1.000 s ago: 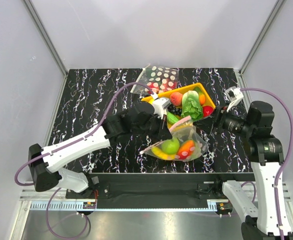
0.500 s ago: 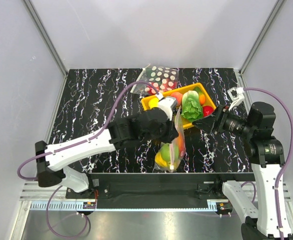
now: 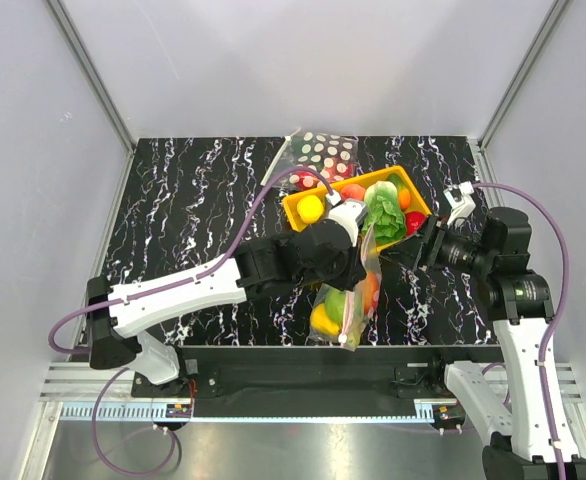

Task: Open the zip-top bag and remove the fake food
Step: Open the zipper of the food storage bag at the center of the board.

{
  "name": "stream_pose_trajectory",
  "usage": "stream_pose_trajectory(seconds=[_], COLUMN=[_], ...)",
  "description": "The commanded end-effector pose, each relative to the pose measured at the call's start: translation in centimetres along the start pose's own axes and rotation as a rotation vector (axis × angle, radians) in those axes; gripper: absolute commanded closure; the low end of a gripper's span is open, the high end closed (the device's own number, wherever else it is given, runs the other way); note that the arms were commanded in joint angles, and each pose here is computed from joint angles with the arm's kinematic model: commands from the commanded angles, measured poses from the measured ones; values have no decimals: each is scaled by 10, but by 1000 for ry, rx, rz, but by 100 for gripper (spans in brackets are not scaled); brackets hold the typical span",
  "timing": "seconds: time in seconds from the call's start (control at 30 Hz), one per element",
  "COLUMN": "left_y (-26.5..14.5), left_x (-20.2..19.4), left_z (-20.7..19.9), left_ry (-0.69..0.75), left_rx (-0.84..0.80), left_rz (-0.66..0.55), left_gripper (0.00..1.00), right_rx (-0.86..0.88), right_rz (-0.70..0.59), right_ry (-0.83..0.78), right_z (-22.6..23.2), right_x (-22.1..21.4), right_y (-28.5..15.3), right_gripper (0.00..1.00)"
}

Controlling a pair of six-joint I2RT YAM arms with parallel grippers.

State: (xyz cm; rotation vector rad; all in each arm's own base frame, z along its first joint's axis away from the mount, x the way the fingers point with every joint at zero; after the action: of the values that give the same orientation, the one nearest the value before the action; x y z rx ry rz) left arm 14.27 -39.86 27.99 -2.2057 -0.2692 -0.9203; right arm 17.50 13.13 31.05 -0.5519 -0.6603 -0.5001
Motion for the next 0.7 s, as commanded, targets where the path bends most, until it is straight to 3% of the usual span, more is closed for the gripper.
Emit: stream_pose_trajectory(seconds=[0.0, 0.67], left_y=[-7, 1], left_x=[30, 23], left_z=[-21, -24], left_ry=[-17, -3], left_rx=[-65, -61], left_rz=[-96, -68], left_gripper=[100, 100], right_rx=[11, -1], right_rz=[-12, -12], right_ry=[2, 9], right_z=[-2, -2], right_x=[4, 15], right_y=[4, 22], right_gripper=[40, 41])
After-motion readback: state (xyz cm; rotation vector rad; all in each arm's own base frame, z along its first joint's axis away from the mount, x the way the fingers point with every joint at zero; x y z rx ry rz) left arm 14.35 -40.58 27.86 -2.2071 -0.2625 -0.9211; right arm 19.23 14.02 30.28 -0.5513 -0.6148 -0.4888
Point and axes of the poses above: each gripper's point midway between its finger pads, its own y axis out along the fingers, its own z axis along the line the jaws close on, x = y × z, the point moved 2 cm from there along -y, back along the fingers, and after that the axes turned 3 degrees about -y, right-handed, at the moved point
